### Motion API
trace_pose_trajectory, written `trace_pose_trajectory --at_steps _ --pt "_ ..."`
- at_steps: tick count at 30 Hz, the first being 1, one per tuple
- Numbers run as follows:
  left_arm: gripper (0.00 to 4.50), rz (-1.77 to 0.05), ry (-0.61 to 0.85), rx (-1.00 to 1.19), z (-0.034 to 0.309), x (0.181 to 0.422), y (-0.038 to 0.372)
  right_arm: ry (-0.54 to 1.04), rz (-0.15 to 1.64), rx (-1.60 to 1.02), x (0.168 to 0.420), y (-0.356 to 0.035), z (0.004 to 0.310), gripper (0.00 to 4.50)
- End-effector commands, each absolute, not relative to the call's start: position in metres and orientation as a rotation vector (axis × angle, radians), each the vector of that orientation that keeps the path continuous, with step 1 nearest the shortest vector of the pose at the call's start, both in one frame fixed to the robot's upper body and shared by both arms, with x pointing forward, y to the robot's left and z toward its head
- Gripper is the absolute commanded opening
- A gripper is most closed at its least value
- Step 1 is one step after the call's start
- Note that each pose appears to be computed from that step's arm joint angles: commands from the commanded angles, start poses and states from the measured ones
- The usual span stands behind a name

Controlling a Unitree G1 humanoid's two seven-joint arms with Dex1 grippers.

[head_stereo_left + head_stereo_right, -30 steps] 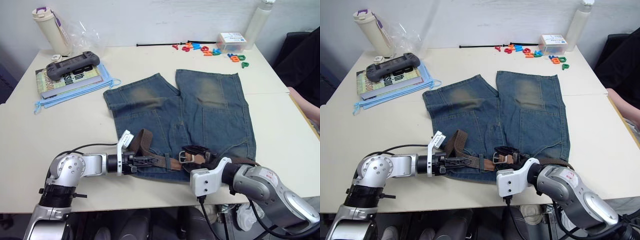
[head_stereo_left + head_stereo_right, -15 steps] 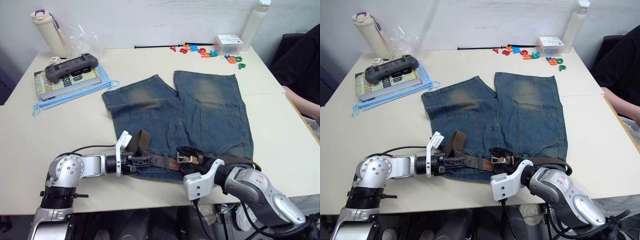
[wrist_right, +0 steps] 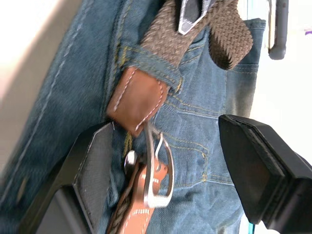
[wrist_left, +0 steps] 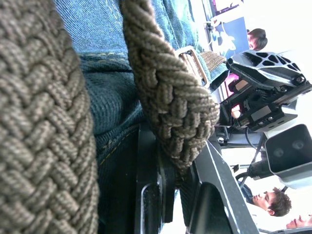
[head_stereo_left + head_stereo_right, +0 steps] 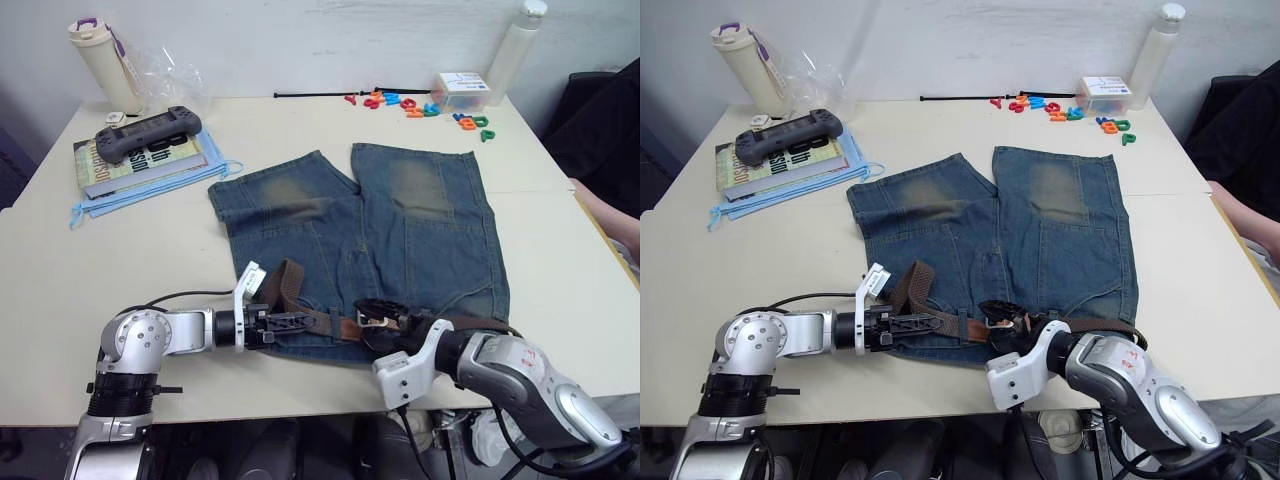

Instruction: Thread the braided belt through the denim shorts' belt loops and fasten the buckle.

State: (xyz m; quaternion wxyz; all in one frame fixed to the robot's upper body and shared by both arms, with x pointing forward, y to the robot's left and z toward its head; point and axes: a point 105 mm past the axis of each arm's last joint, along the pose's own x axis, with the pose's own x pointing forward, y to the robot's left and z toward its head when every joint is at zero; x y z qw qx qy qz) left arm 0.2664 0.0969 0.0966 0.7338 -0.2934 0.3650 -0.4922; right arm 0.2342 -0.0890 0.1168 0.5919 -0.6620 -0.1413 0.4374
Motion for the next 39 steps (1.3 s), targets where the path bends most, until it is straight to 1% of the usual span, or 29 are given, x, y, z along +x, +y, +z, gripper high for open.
trace_pose_trajectory --at_steps 1,10,16,20,21,24,25,26,27,29,30,33,35,37,38,39 --pt "0.00 -1.102 0.820 -0.653 0.095 0.264 0.093 -0.265 1.106 -1.567 0.226 -0.094 0.099 3.69" --pt "0.00 -1.107 0.821 -0.650 0.097 0.265 0.092 -0.247 1.133 -1.612 0.231 -0.087 0.085 3.69" --pt "0.00 -1.111 0.824 -0.649 0.098 0.263 0.091 -0.268 1.112 -1.593 0.240 -0.077 0.088 3.69" --pt "0.00 -1.109 0.824 -0.652 0.098 0.264 0.090 -0.261 1.120 -1.589 0.238 -0.078 0.087 3.69" --pt "0.00 -1.107 0.824 -0.653 0.098 0.264 0.091 -0.261 1.123 -1.588 0.236 -0.079 0.087 3.47" --pt "0.00 -1.100 0.826 -0.656 0.098 0.265 0.091 -0.266 1.123 -1.588 0.234 -0.080 0.088 2.55" --pt "0.00 -1.098 0.827 -0.657 0.098 0.265 0.091 -0.271 1.118 -1.591 0.233 -0.081 0.089 1.96" --pt "0.00 -1.097 0.828 -0.658 0.098 0.265 0.092 -0.277 1.112 -1.594 0.233 -0.082 0.090 1.59" --pt "0.00 -1.096 0.828 -0.659 0.098 0.265 0.092 -0.283 1.108 -1.598 0.232 -0.082 0.091 1.02" --pt "0.00 -1.091 0.830 -0.658 0.097 0.266 0.092 -0.286 1.105 -1.600 0.231 -0.083 0.092 0.30" --pt "0.00 -1.090 0.830 -0.657 0.097 0.266 0.092 -0.287 1.105 -1.601 0.231 -0.084 0.092 0.10" --pt "0.00 -1.080 0.828 -0.637 0.095 0.268 0.092 -0.287 1.097 -1.601 0.231 -0.084 0.092 0.10" --pt "0.00 -1.105 0.797 -0.593 0.098 0.266 0.090 -0.283 1.088 -1.598 0.232 -0.085 0.092 0.10" --pt "0.95 -1.122 0.757 -0.523 0.100 0.265 0.090 -0.277 1.078 -1.591 0.233 -0.086 0.093 0.00" --pt "1.15 -1.137 0.741 -0.483 0.100 0.263 0.090 -0.275 1.075 -1.589 0.233 -0.086 0.093 0.00" --pt "1.48 -1.161 0.717 -0.442 0.102 0.260 0.090 -0.272 1.070 -1.578 0.234 -0.086 0.093 0.00"
